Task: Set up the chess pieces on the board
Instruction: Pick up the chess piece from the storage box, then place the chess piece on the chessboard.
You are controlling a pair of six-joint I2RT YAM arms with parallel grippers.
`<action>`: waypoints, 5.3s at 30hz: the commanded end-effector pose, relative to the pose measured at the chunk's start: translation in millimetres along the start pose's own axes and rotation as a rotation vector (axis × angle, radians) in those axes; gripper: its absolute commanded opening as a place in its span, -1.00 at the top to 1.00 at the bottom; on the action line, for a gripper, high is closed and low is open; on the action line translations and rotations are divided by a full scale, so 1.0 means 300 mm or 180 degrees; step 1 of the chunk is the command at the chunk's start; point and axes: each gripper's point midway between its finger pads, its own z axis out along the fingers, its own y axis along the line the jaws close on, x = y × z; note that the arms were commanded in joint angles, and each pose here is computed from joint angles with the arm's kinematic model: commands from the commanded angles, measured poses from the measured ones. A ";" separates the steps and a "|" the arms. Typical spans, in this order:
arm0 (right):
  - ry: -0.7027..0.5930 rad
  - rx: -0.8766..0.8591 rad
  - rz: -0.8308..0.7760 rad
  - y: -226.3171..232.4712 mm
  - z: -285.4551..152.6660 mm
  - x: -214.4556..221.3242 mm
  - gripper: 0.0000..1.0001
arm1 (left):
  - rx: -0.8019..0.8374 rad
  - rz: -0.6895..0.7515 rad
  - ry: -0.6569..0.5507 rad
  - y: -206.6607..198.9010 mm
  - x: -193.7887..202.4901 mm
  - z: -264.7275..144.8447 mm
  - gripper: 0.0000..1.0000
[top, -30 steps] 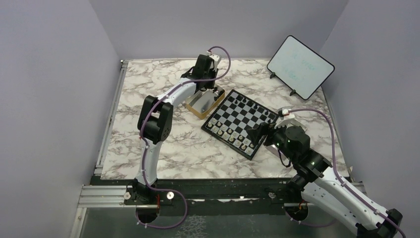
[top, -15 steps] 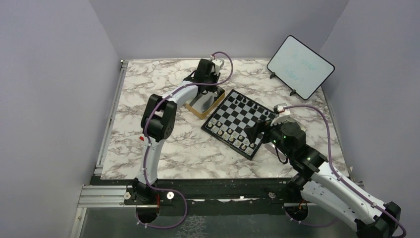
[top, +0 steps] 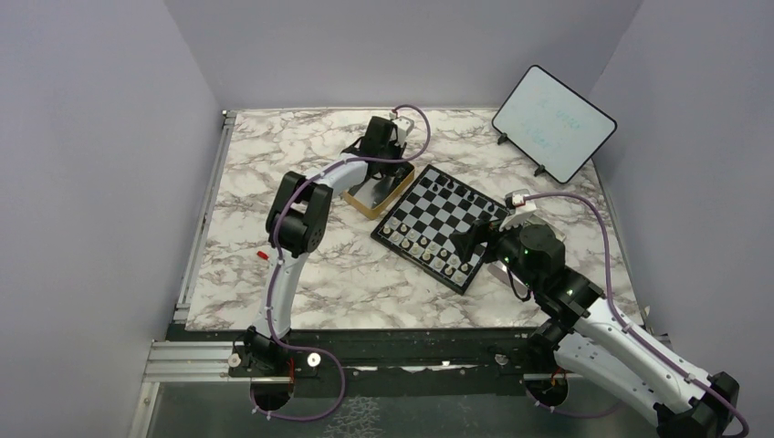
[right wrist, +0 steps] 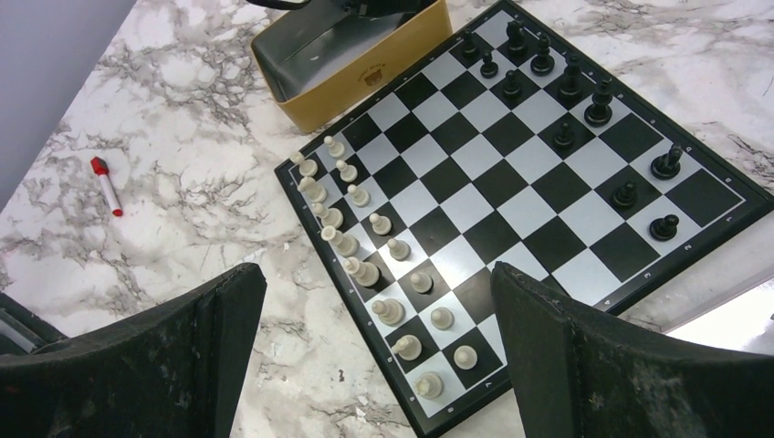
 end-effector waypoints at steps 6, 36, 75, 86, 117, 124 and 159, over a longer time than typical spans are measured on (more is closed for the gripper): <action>-0.0232 -0.0053 0.0017 0.024 -0.020 -0.084 -0.98 | 0.0016 0.0065 -0.0046 0.007 0.003 0.032 0.52; -0.0158 -0.0189 -0.0165 0.038 -0.007 -0.052 -0.92 | 0.0245 -0.0301 -0.0043 -0.075 -0.123 -0.264 1.00; -0.0836 -0.2182 -0.3642 0.317 0.221 0.018 -0.21 | 0.2519 -0.0763 0.0695 -0.615 0.163 -0.958 1.00; -0.0762 -0.2522 -0.3755 0.342 0.192 0.092 0.03 | 0.2634 -0.0698 0.0738 -0.685 0.141 -0.961 1.00; -0.0437 -0.2276 -0.3492 0.281 0.170 0.139 -0.14 | 0.2474 -0.0722 0.0702 -0.690 0.107 -0.895 1.00; -0.0350 -0.1412 -0.2687 0.170 0.113 0.064 -0.29 | 0.1912 -0.0655 0.0456 -0.616 0.026 -0.813 1.00; -0.0656 -0.0406 -0.0214 0.049 -0.266 -0.185 -1.00 | 0.0473 -0.0126 0.0592 -0.664 -0.069 -0.172 1.00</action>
